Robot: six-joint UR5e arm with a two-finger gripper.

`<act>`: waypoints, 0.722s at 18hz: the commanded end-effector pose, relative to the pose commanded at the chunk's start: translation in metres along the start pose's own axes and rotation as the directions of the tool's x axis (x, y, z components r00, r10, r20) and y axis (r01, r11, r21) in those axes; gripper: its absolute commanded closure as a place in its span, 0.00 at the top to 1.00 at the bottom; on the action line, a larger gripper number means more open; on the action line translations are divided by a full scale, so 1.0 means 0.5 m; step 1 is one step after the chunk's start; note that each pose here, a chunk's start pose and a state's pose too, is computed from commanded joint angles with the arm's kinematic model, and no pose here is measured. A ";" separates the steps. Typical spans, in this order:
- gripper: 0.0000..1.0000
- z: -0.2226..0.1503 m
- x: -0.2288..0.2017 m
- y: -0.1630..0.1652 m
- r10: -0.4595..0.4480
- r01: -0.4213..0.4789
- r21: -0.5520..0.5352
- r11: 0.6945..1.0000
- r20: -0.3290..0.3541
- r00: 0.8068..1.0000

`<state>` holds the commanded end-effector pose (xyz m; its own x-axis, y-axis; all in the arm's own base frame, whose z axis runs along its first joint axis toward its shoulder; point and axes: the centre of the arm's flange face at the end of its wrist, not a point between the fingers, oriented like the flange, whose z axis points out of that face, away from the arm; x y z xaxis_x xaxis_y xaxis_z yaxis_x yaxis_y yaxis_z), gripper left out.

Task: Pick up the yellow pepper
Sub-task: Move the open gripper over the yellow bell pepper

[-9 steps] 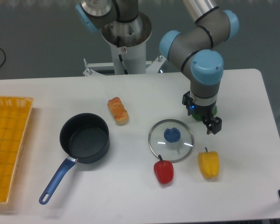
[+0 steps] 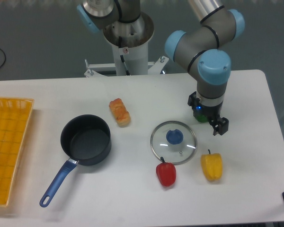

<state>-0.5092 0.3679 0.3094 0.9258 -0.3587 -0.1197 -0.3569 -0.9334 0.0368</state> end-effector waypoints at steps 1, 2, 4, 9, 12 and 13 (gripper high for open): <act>1.00 0.003 -0.006 0.003 -0.029 0.029 0.000 1.000 0.000 1.000; 1.00 -0.002 -0.017 0.005 -0.062 0.062 0.002 0.998 0.009 0.998; 1.00 0.001 -0.036 0.004 -0.159 0.159 0.004 0.987 0.015 0.987; 1.00 0.027 -0.069 -0.020 -0.440 0.440 0.008 0.898 0.010 0.898; 1.00 0.033 -0.077 -0.036 -0.586 0.586 0.013 0.810 0.009 0.810; 1.00 0.039 -0.076 -0.040 -0.619 0.619 0.010 0.785 0.005 0.785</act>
<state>-0.5399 0.4005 0.2939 0.9473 0.2964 -0.1214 0.2916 -0.9549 -0.0556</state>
